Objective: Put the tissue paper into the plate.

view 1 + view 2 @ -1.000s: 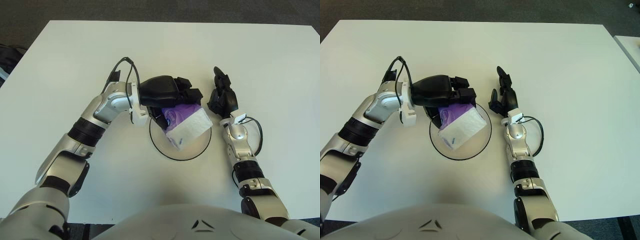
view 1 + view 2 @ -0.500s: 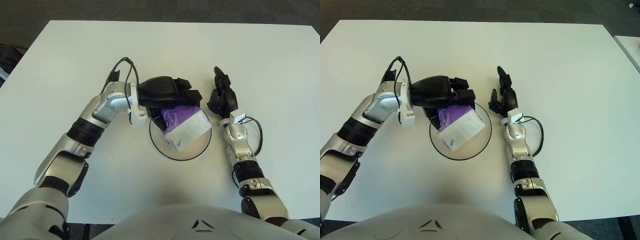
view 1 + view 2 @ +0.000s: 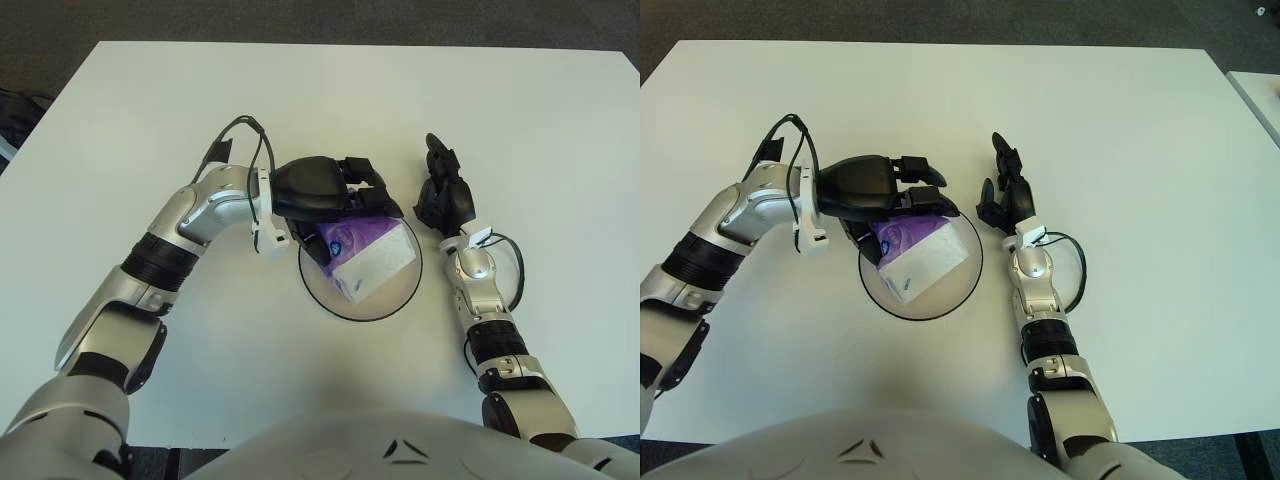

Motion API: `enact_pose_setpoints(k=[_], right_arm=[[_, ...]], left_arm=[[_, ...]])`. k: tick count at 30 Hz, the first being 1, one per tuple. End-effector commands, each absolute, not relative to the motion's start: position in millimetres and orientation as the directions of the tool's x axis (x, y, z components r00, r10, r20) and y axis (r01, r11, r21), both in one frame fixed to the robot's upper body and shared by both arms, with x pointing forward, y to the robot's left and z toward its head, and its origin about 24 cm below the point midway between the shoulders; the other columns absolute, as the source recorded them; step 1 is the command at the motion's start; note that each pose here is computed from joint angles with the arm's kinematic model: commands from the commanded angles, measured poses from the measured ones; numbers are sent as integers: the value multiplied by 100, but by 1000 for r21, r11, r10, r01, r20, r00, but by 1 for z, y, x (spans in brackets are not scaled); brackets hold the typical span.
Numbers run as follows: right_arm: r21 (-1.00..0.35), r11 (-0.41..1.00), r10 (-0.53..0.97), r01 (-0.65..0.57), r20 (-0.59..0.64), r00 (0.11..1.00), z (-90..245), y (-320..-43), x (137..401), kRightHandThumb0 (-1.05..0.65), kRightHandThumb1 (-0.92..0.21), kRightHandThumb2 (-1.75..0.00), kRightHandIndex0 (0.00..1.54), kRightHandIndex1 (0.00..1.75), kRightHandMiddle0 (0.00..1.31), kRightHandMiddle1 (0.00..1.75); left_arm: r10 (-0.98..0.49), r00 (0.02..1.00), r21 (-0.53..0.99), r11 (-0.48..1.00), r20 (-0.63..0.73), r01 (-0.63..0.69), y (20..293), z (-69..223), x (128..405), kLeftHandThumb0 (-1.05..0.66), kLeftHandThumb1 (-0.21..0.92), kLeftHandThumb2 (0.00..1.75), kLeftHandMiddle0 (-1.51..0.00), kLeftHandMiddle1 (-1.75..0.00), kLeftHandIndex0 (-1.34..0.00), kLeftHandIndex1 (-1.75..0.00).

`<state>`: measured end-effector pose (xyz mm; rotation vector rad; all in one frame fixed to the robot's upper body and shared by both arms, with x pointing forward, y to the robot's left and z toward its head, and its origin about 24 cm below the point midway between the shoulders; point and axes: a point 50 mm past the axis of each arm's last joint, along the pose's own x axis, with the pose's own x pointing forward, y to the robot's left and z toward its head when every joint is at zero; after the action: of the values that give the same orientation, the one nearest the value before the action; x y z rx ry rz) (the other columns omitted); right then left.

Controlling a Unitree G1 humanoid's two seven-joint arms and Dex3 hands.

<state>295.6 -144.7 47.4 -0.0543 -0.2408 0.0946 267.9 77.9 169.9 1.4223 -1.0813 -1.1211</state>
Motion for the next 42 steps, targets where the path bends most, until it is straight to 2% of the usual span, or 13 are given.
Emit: enact_pose_setpoints(k=[1,12,16,23,32,40,42], right_arm=[[23,997,80,-77,-164,983,-42,-153,242,-86,-92,-91,9,0,0,11],[54,993,111,-104,-146,983,-41,-154,241,-91,-92,-84,7,0,0,0],[46,996,78,-72,-154,985,-43,-155,242,-90,-92,-84,8,1,0,0],[-3,999,48,-49,-174,984,-45,-156,245,-88,-92,-88,11,2,2,1],[-45,997,46,-55,-168,985,-44,-157,246,-85,-92,-93,14,2,6,5],[-43,997,54,-62,-175,983,-45,-155,246,-81,-92,-94,10,0,5,7],[-42,997,57,-65,-181,982,-46,-155,246,-80,-92,-94,8,0,2,11]], left_arm=[[-979,186,983,-116,-88,-143,82,175,270,-105,92,47,0,0,0,-1],[-979,187,970,-117,-78,-211,83,173,270,-105,92,45,0,0,0,0],[-966,238,976,-142,-100,-167,85,172,273,-105,92,44,0,0,0,0],[-958,258,979,-162,-127,-122,85,166,279,-105,92,39,0,0,0,0],[-956,266,976,-167,-124,-143,86,167,281,-105,92,41,0,0,0,0],[-937,344,979,-123,-61,-161,103,192,291,-105,92,31,0,0,0,0],[-927,373,984,-94,-31,-152,108,200,294,-105,92,40,0,0,0,0]])
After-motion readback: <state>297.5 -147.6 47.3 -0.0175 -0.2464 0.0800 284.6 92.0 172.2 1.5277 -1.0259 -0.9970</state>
